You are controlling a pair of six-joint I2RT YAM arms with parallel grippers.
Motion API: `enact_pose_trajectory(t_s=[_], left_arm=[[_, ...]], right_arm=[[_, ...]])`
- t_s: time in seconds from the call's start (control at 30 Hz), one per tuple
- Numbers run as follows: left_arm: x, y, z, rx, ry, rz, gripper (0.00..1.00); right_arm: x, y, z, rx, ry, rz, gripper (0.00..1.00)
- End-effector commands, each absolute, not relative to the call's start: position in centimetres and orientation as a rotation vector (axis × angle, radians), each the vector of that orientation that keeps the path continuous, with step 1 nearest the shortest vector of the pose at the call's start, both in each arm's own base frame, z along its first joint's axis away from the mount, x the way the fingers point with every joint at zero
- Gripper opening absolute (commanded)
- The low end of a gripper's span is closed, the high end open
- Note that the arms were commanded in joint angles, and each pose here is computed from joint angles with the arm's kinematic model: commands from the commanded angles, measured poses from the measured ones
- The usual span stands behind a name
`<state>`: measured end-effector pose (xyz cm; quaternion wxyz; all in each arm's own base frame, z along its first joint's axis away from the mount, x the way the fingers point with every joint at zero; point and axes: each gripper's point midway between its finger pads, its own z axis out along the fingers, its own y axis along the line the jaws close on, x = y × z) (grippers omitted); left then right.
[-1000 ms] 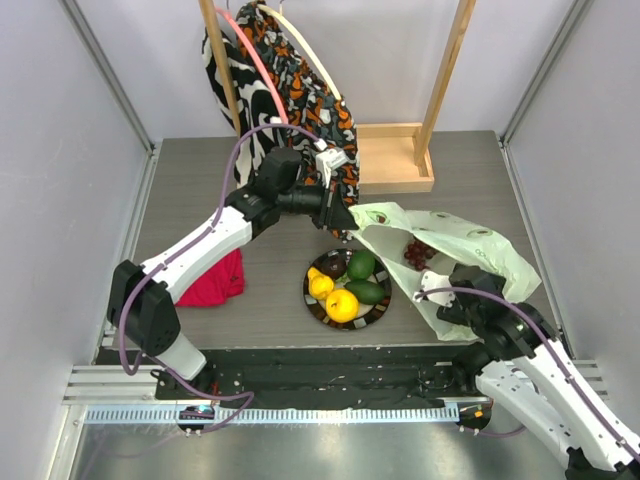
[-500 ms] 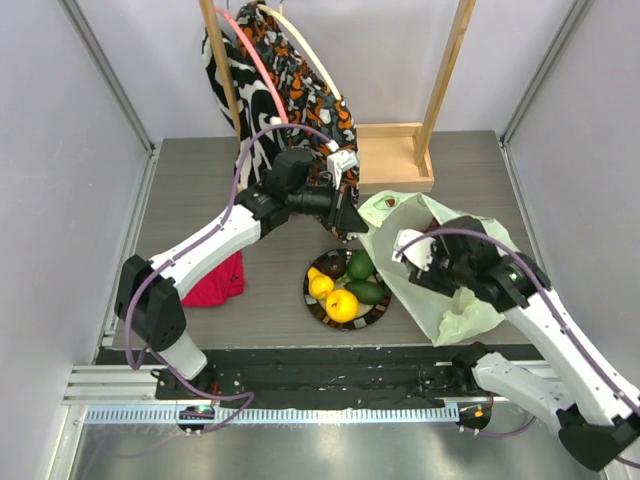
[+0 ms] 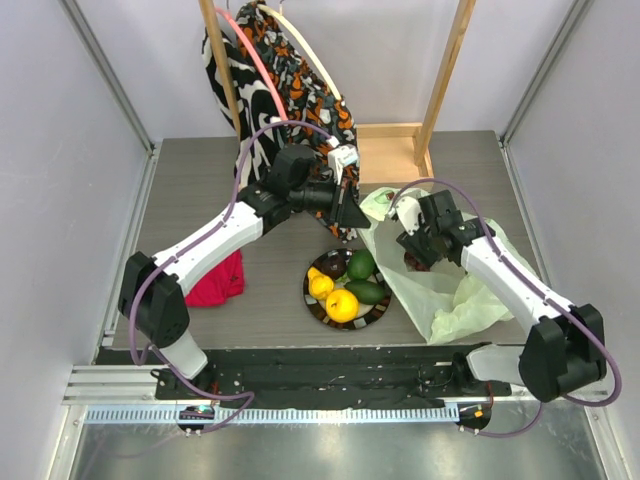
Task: Take the fake fruits out of the plastic bag
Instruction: Take out the fake fruit from the plastic bag.
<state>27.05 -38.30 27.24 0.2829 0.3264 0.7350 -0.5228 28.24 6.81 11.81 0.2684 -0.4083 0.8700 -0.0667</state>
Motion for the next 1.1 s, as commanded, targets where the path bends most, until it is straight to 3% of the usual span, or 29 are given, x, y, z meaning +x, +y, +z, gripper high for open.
enact_pose_trajectory(t_s=[0.0,0.4,0.43,0.53,0.57,0.63,0.83,1.07], left_arm=[[27.6,-39.0,29.2,0.878,1.896,-1.416,0.0],[27.6,-38.8,28.2,0.895,1.913,-1.389,0.0],[27.6,-38.7,28.0,0.894,1.92,-1.386,0.0],[27.6,-38.7,27.9,0.893,1.92,-1.378,0.0],[27.7,-38.7,27.9,0.892,1.92,-1.376,0.0],[27.8,-38.8,27.9,0.889,1.923,-1.372,0.0],[29.0,-39.3,28.1,0.872,1.916,-1.349,0.0],[31.1,-40.6,28.7,0.856,1.894,-1.33,0.0]], right_arm=[[32.6,5.8,12.7,-0.914,2.301,-0.259,0.59],[38.1,4.7,6.1,-1.0,2.347,-0.36,0.63],[38.7,4.7,6.1,-1.008,2.334,-0.367,0.59],[39.4,4.4,5.4,-1.084,2.313,-0.394,0.33],[39.5,4.3,5.4,-1.09,2.312,-0.397,0.15],[39.9,4.4,6.4,-1.08,2.294,-0.382,0.02],[37.4,8.2,13.1,-1.014,2.244,-0.071,0.01],[32.5,9.4,19.3,-0.982,2.176,0.088,0.01]])
